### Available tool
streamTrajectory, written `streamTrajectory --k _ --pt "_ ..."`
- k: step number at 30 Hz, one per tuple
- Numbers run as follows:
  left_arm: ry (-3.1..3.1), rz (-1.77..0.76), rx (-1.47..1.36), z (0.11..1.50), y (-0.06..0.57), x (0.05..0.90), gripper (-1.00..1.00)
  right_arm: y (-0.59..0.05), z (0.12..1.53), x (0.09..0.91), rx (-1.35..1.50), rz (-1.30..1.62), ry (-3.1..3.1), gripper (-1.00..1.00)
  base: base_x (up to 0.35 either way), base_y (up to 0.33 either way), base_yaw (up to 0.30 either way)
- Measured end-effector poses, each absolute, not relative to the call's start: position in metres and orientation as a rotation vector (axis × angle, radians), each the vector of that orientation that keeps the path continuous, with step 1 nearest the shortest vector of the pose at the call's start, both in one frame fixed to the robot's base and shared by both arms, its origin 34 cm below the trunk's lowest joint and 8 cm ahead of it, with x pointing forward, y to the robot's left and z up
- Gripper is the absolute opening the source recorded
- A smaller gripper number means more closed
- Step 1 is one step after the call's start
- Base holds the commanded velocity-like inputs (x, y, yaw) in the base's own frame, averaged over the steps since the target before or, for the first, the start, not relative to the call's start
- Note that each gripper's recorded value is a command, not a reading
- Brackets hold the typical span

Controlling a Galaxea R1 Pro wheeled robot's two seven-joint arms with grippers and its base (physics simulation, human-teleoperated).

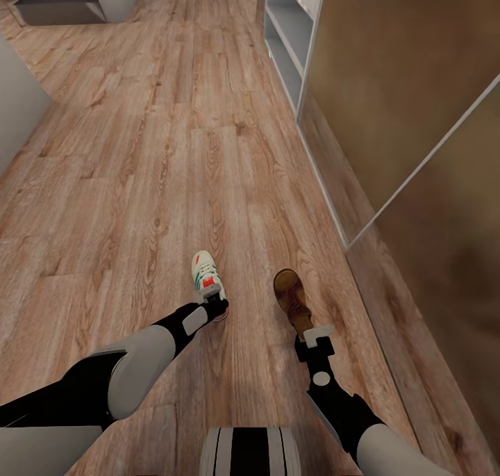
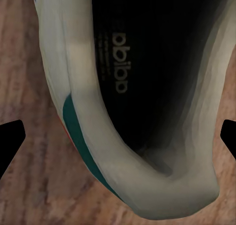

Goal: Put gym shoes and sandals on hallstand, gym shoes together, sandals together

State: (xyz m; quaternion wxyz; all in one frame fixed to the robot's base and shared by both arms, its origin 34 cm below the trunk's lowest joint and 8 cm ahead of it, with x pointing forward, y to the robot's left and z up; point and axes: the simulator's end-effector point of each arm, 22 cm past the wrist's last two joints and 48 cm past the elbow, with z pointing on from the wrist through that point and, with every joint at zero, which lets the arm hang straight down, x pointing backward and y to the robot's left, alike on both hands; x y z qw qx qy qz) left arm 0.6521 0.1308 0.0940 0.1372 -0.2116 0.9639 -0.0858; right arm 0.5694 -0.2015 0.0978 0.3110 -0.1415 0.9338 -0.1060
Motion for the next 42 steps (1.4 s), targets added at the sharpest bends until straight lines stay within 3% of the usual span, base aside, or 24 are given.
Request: streamTrajectory --k 10,11,42 --pt "2.789 -0.248 -0.612 0.094 0.131 0.652 1.0 -0.202 0.098 0.569 -0.374 -0.28 2.465 -1.0 0.0 0.0 0.0" --pt "2.789 -0.248 -0.612 0.094 0.131 0.652 -1.0 -0.202 0.098 0.569 -0.374 -0.28 2.465 -1.0 0.0 0.0 0.0" --pt "2.718 -0.223 -0.607 0.099 0.138 0.668 -1.0 -0.199 0.098 0.57 -0.373 -0.269 2.462 -1.0 0.0 0.0 0.0"
